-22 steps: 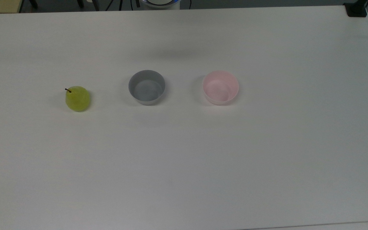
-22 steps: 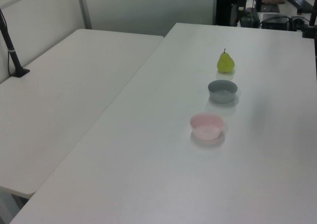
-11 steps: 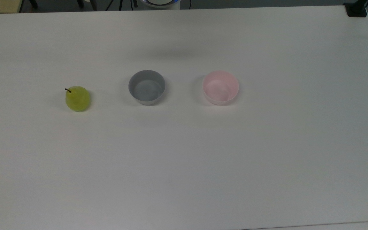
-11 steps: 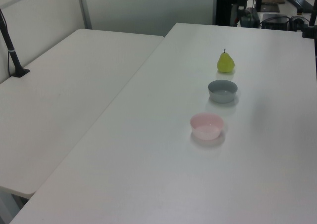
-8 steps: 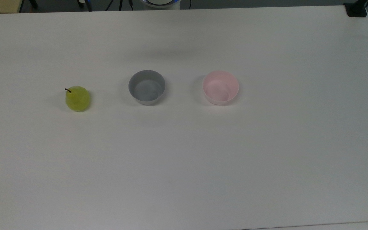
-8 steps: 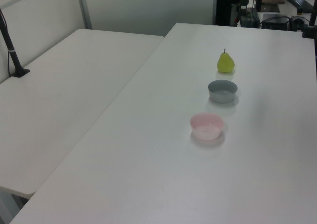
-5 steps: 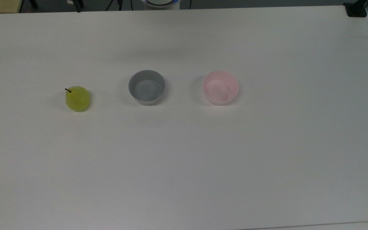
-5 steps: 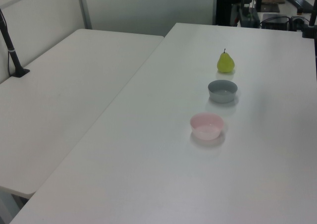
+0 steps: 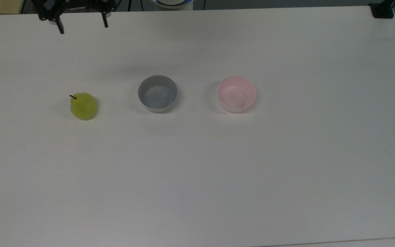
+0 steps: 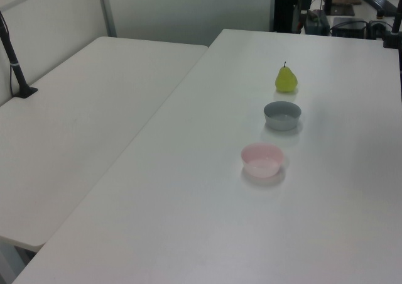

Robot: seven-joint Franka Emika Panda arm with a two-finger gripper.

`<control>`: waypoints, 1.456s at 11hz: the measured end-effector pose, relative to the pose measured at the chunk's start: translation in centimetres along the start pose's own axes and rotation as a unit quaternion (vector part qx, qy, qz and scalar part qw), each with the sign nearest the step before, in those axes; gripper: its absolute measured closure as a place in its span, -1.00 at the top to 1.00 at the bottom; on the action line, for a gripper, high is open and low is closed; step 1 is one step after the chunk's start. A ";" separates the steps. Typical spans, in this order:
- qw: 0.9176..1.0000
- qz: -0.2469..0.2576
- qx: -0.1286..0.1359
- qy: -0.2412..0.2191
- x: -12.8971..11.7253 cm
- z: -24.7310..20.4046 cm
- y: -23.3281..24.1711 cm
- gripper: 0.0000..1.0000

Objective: Place the pear in the bowl
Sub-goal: 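Move the open gripper over the yellow-green pear and lower it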

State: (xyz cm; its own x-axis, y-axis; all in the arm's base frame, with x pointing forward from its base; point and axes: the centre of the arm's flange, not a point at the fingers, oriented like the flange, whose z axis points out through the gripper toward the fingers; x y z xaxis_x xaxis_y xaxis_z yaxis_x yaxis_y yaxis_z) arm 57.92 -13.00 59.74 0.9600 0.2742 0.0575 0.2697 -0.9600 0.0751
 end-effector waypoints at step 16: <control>0.997 0.072 -0.018 -0.025 0.7 21.6 6.6 1.00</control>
State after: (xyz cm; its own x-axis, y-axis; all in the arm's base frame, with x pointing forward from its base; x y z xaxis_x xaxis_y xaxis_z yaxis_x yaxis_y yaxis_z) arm 62.01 -20.34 38.79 0.9914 0.1292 0.0202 0.1264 -0.9863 0.1062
